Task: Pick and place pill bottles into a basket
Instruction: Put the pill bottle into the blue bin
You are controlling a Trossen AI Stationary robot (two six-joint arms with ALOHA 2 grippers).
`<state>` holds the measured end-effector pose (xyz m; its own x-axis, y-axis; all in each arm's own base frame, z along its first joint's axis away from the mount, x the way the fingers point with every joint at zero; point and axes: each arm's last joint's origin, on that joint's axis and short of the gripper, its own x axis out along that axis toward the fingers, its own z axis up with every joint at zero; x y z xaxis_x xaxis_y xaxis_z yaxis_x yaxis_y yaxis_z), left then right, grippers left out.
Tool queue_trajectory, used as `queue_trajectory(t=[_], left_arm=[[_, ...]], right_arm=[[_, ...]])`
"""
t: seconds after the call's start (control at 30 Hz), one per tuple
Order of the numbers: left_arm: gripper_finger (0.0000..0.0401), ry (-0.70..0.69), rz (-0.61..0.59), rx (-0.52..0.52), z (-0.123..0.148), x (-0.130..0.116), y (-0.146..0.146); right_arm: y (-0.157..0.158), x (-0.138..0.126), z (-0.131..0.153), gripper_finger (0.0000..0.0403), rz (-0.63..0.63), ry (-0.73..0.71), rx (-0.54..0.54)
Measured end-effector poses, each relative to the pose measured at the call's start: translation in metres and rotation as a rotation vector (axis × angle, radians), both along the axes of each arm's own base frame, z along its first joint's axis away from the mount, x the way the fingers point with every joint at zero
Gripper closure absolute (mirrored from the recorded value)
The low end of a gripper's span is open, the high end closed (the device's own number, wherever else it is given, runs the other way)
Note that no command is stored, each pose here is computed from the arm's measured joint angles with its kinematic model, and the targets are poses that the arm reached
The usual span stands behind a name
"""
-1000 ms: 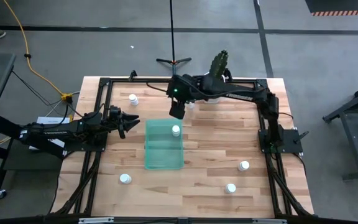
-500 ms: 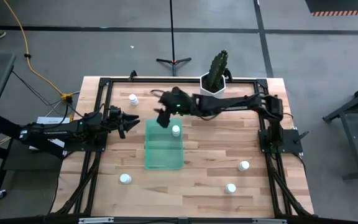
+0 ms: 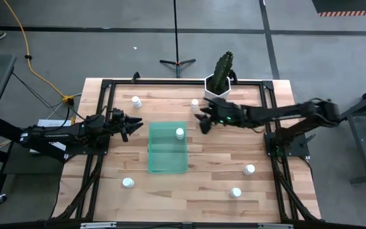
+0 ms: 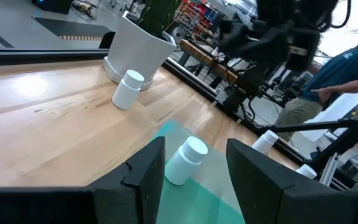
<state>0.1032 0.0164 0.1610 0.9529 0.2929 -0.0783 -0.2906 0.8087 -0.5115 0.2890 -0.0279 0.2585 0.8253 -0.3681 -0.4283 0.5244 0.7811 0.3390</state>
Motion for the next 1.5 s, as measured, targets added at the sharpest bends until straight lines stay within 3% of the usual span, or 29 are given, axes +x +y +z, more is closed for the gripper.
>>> queue_trajectory(t=[0.2,0.5,0.6,0.83,1.03,1.27,1.5], left_arm=[[0.0196,0.0,0.0,0.0,0.0,0.0,0.0],[0.0196,0.0,0.0,0.0,0.0,0.0,0.0],[0.0196,0.0,0.0,0.0,0.0,0.0,0.0],[0.0196,-0.001,0.0,-0.001,0.0,0.0,0.0],[0.0196,-0.001,0.0,-0.001,0.0,0.0,0.0],[0.0197,-0.001,-0.001,-0.001,0.0,0.0,0.0],[0.0196,-0.001,-0.001,-0.001,0.0,0.0,0.0]], right_arm=[[0.021,-0.043,0.019,0.021,0.081,0.145,0.173],[0.052,-0.076,0.041,0.021,0.17,0.496,0.406],[0.06,-0.087,0.039,0.021,0.121,0.601,0.539],[0.077,-0.106,0.023,0.021,-0.122,0.771,0.822],[0.093,-0.113,0.015,0.0189,-0.182,0.817,0.888],[0.111,-0.123,-0.003,0.0131,-0.226,0.877,0.862],[0.125,-0.125,-0.03,0.0121,-0.223,0.828,0.916]])
